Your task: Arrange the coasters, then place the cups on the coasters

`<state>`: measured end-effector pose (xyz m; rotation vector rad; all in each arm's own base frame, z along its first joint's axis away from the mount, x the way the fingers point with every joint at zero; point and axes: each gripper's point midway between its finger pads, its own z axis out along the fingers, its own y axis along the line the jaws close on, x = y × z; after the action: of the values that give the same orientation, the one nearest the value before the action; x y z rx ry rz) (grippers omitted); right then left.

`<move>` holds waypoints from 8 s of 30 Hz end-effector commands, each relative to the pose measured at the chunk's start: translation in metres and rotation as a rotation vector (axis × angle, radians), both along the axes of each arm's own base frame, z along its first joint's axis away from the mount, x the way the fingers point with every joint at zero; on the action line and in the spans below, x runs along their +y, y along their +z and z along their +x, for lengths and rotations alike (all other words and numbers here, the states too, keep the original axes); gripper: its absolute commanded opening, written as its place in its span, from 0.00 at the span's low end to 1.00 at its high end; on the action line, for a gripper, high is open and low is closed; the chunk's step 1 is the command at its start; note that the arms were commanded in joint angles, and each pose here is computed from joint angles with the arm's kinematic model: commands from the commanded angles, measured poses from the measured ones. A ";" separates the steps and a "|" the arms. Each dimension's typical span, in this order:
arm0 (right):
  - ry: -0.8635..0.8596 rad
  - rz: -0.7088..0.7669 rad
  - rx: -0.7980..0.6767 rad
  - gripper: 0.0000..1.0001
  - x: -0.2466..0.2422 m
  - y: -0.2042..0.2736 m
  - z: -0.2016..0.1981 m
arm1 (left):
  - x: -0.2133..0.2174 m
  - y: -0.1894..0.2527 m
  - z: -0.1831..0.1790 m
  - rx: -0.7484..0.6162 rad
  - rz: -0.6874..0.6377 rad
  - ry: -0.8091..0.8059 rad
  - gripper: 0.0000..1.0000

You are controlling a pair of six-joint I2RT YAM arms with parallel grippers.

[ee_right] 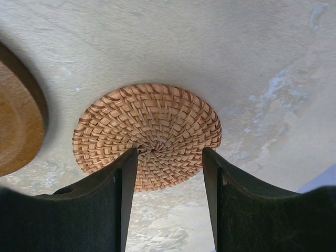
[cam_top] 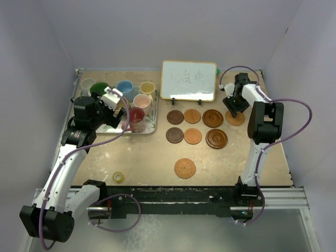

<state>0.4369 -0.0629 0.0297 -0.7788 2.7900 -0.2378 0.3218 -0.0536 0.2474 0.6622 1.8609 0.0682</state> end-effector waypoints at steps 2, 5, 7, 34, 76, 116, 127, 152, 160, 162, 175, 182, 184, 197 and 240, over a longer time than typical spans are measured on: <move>-0.031 -0.034 -0.005 0.55 -0.014 0.000 0.001 | 0.000 0.015 0.001 -0.054 -0.009 -0.009 0.89; -0.033 -0.028 -0.002 0.55 -0.013 -0.001 0.001 | 0.000 0.015 0.001 -0.056 -0.010 -0.008 0.89; -0.032 -0.020 -0.004 0.56 -0.011 0.000 0.001 | -0.001 0.015 0.001 -0.055 -0.010 -0.010 0.89; 0.292 0.222 -0.209 0.78 0.125 0.115 -0.095 | 0.007 0.005 0.004 -0.034 0.009 0.034 0.91; 1.050 0.136 0.037 0.83 0.316 0.008 -0.240 | 0.017 0.052 -0.020 -0.130 -0.092 0.128 0.95; 0.875 -0.154 0.238 0.70 0.102 -0.029 -0.259 | 0.019 0.050 -0.018 -0.148 -0.067 0.126 0.95; 0.806 -0.176 0.194 0.68 0.071 -0.026 -0.267 | 0.019 0.050 -0.018 -0.151 -0.067 0.125 0.95; 0.502 -0.106 0.163 0.65 -0.007 -0.015 -0.209 | 0.018 0.049 -0.020 -0.147 -0.064 0.112 0.95; 0.343 -0.044 0.103 0.64 -0.006 -0.017 -0.160 | 0.017 0.049 -0.018 -0.143 -0.062 0.105 0.95; 0.298 -0.038 0.088 0.64 -0.007 -0.016 -0.149 | 0.016 0.049 -0.018 -0.140 -0.063 0.100 0.95; 0.133 -0.054 -0.004 0.63 -0.021 -0.002 -0.097 | 0.014 0.049 -0.019 -0.136 -0.062 0.088 0.96; 0.125 0.002 -0.003 0.63 -0.012 -0.002 -0.093 | 0.013 0.048 -0.019 -0.133 -0.059 0.084 0.96; 0.129 0.024 0.006 0.63 -0.009 -0.002 -0.094 | 0.013 0.048 -0.019 -0.131 -0.059 0.084 0.96; 0.127 0.090 0.032 0.63 0.004 -0.004 -0.106 | 0.012 0.048 -0.020 -0.130 -0.061 0.078 0.96; 0.011 0.330 -0.326 0.81 0.074 0.167 -0.125 | 0.010 0.033 -0.001 -0.033 -0.096 0.118 0.96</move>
<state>0.3247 -0.0161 0.1679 -0.6679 2.4732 -0.0014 0.3115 -0.0378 0.2641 0.5131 1.8877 0.1107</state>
